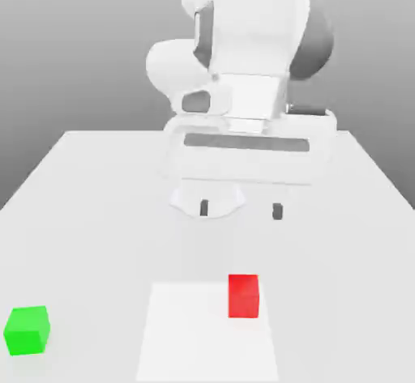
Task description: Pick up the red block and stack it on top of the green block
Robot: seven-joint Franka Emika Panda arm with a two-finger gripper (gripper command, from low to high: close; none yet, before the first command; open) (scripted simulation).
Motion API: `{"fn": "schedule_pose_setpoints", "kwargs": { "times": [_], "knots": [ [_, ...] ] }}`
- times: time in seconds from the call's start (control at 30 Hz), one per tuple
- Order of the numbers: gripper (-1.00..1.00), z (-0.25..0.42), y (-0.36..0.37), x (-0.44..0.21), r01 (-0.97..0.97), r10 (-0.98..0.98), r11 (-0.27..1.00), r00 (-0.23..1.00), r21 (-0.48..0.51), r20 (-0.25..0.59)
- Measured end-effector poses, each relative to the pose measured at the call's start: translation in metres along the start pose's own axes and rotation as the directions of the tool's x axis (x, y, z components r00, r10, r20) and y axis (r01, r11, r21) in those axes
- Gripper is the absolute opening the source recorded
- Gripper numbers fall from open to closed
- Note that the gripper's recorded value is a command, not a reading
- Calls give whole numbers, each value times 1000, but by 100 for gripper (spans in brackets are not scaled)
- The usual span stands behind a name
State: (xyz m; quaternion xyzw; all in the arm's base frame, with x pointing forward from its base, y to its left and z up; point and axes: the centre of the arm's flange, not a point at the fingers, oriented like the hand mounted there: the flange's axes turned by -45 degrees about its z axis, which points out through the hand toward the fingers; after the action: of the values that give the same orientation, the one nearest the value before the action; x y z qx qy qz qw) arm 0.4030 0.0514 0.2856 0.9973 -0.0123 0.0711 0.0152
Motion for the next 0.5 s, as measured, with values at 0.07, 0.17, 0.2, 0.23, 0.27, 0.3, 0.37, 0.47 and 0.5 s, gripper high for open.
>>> {"fn": "schedule_pose_setpoints", "kwargs": {
  "times": [0.07,0.17,0.2,0.23,0.27,0.3,0.37,0.47,0.5],
  "knots": [
    [0,45,-6,-32,-4,2,1000,996,18,89],
    [0,77,-10,-49,-8,4,1000,991,28,133],
    [0,84,-10,-51,-9,5,1000,991,29,135],
    [0,91,-10,-52,-11,7,999,991,30,136],
    [0,98,-10,-53,-12,8,999,991,30,137],
    [0,105,-11,-54,-12,8,999,991,30,137],
    [0,120,-11,-57,-11,7,1000,990,30,139],
    [-100,132,-11,-61,-9,5,1000,990,28,141],
    [-100,132,-11,-61,-9,5,1000,990,28,141]
  ]
}}
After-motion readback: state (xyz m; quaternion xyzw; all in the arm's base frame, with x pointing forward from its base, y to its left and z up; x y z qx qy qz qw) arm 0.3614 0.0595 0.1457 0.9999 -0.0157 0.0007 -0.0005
